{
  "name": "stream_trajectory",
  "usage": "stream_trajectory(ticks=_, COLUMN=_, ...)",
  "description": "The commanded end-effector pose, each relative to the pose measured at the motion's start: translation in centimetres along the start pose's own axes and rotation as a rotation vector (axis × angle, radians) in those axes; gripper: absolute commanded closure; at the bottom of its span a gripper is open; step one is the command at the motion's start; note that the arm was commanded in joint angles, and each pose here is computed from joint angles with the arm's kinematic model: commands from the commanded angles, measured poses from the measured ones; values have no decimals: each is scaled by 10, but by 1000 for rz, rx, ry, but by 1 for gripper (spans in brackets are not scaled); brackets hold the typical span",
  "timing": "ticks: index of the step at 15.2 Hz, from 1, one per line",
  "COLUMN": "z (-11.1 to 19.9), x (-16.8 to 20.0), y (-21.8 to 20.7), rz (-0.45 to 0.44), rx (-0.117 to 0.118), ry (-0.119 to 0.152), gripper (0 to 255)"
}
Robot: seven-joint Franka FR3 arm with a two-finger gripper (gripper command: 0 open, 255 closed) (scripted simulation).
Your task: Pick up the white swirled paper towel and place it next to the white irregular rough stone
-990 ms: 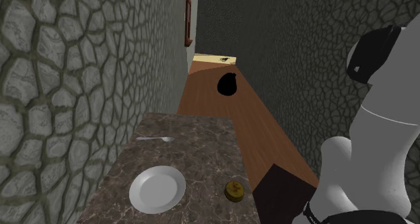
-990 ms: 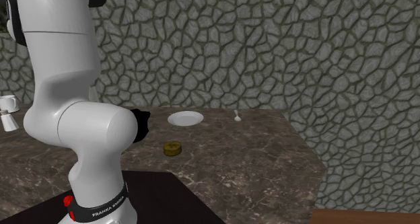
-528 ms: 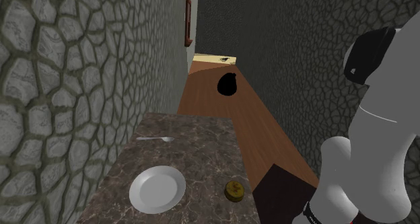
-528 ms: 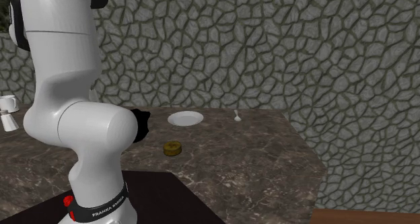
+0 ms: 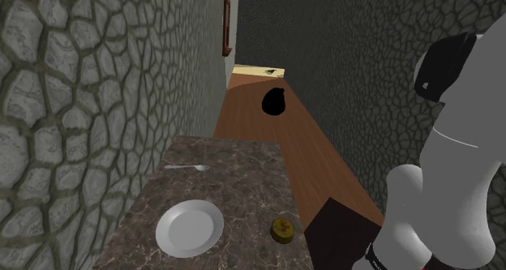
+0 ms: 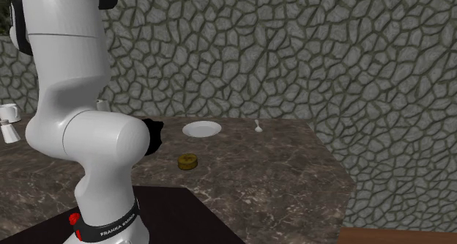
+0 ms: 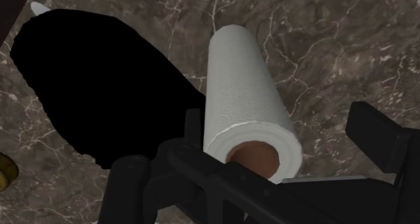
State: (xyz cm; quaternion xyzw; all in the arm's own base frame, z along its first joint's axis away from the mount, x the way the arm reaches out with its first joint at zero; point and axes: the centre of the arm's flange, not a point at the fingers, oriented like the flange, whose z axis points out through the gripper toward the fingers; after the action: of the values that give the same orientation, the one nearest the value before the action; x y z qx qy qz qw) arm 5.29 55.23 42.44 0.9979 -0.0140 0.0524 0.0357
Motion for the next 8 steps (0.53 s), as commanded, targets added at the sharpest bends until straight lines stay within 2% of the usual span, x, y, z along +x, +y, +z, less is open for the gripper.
stream_trajectory(ticks=1, z=-13, x=0, y=0, rz=0, rx=0, ry=0, gripper=0)
stream_trajectory(ticks=4, z=-50, x=0, y=0, rz=0, rx=0, ry=0, gripper=0)
stream_trajectory(ticks=8, z=-50, x=0, y=0, rz=0, rx=0, ry=0, gripper=0)
